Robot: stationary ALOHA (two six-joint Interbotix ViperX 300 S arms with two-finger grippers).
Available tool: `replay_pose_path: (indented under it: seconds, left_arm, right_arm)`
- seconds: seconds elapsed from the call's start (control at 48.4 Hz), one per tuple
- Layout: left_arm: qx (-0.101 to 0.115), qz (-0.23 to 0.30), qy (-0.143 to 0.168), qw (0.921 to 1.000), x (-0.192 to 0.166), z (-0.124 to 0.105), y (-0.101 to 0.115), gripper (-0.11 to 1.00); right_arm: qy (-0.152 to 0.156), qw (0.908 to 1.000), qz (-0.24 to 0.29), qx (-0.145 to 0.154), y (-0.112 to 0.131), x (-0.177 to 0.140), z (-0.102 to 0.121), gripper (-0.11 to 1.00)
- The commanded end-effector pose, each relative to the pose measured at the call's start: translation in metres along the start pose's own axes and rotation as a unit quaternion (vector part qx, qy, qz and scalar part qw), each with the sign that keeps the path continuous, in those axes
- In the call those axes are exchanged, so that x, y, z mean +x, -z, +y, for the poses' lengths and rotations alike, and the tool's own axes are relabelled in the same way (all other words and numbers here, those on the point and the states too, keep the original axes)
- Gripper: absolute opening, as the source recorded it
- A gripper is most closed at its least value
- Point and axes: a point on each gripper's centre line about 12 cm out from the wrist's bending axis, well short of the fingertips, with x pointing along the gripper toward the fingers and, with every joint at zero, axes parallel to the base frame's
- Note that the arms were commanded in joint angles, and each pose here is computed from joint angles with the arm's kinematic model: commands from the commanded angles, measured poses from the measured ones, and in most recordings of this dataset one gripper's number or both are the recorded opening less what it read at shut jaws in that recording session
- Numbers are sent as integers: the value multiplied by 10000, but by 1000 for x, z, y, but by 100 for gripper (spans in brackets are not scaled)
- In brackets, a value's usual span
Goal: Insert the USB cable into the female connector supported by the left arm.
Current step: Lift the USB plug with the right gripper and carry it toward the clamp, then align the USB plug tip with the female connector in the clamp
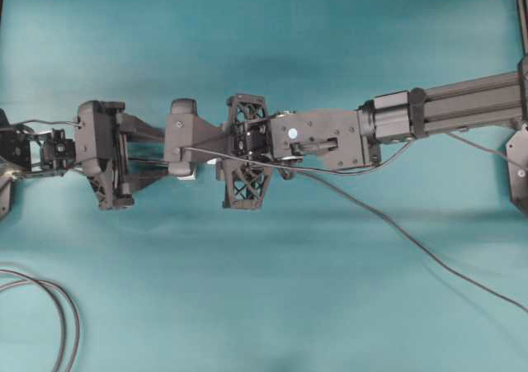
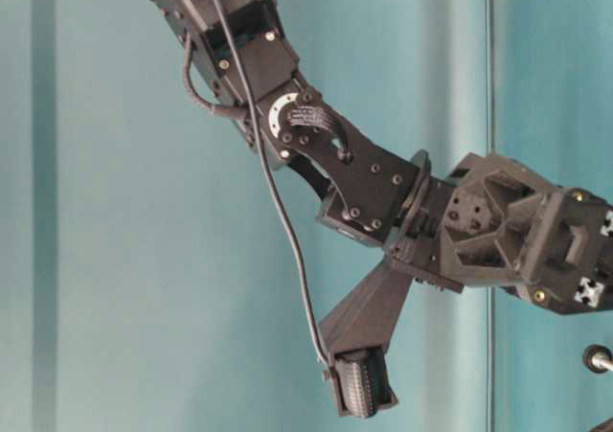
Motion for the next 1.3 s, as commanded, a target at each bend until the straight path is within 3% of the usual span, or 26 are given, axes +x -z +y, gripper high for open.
replay_pose_path:
  seconds: [0.0,0.455,0.765,1.282]
  left_arm:
    - [62,-67,-36,10000,3,2,-4,76]
    - [62,-51,-35,10000,3,2,-4,75]
    - [70,-5,-32,10000,3,2,-3,69]
    - [69,71,-25,9999,4,2,-2,69]
  right_arm:
    - [4,9995,-305,16,-17,-10,-2,21]
    - [110,9986,-479,-204,-29,-4,-5,21]
    - [117,9985,-501,-204,-31,-3,-6,21]
    - [116,9980,-587,-215,-36,-11,-5,21]
